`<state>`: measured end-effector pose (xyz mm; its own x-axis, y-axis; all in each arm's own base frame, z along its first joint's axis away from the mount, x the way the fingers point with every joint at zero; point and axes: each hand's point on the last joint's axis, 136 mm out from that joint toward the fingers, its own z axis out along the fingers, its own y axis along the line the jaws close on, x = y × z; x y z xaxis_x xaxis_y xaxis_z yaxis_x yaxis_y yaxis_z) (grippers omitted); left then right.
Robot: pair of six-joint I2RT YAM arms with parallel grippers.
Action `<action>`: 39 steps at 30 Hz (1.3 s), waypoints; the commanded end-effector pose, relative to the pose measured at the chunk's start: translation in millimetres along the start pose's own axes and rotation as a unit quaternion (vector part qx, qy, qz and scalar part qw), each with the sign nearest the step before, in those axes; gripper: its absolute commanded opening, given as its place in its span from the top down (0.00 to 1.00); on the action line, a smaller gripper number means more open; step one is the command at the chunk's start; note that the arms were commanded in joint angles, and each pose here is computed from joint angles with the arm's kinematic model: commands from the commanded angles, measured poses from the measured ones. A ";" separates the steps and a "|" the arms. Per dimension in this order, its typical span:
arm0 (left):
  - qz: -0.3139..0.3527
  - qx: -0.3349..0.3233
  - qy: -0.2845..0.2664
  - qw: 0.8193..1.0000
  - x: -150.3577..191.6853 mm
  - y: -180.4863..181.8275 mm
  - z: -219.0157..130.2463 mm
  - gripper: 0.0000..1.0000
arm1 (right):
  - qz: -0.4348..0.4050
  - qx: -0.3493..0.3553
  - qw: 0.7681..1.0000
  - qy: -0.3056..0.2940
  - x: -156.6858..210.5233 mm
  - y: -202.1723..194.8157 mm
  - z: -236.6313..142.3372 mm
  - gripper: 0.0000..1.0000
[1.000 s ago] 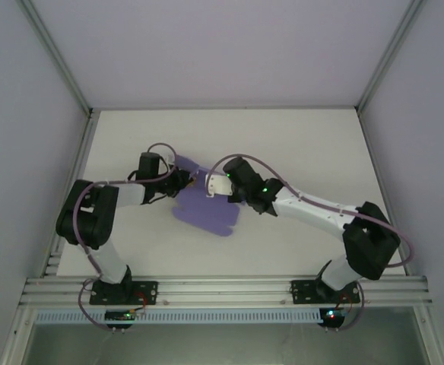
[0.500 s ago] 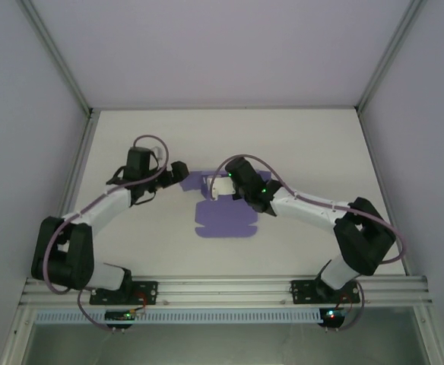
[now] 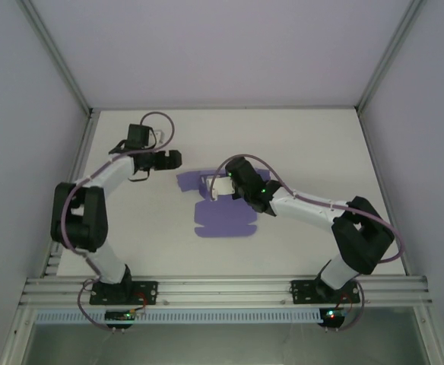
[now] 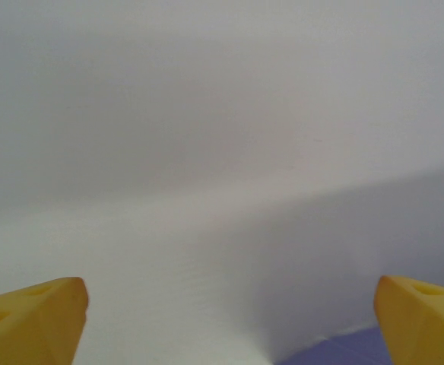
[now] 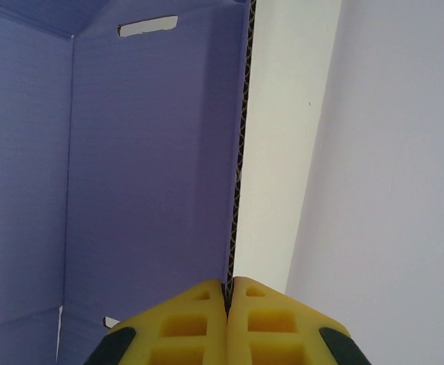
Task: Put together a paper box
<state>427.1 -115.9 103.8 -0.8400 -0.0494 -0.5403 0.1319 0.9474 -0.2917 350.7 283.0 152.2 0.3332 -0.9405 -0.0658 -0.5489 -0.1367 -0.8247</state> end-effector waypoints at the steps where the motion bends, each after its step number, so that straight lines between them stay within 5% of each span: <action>1: 0.010 0.005 0.051 0.999 16.6 0.2 12.7 0.09 | -0.007 -0.008 1.000 -0.001 2.2 6.1 4.9 1.00; 11: 0.035 0.164 0.041 0.985 58.2 -63.7 -4.5 0.37 | 0.036 -0.015 0.999 0.021 12.9 9.8 4.0 1.00; 19: 0.088 0.253 0.015 0.963 78.2 -113.4 -21.1 0.39 | 0.059 -0.014 0.997 0.039 20.3 17.5 4.1 1.00; 31: 0.166 0.227 -0.095 0.955 88.6 -124.6 -6.3 0.42 | 0.084 -0.025 0.996 0.031 20.0 23.2 1.8 1.00; 39: 0.196 0.188 -0.121 0.955 87.6 -128.6 6.0 0.42 | 0.066 -0.019 0.997 0.032 11.4 31.6 -1.9 1.00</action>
<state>323.9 -242.9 75.1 -0.6359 0.1839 -0.7496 0.6171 0.7045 -0.3506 348.7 268.1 134.9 0.1970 -0.9671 -0.1607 -0.6044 0.0092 -0.7967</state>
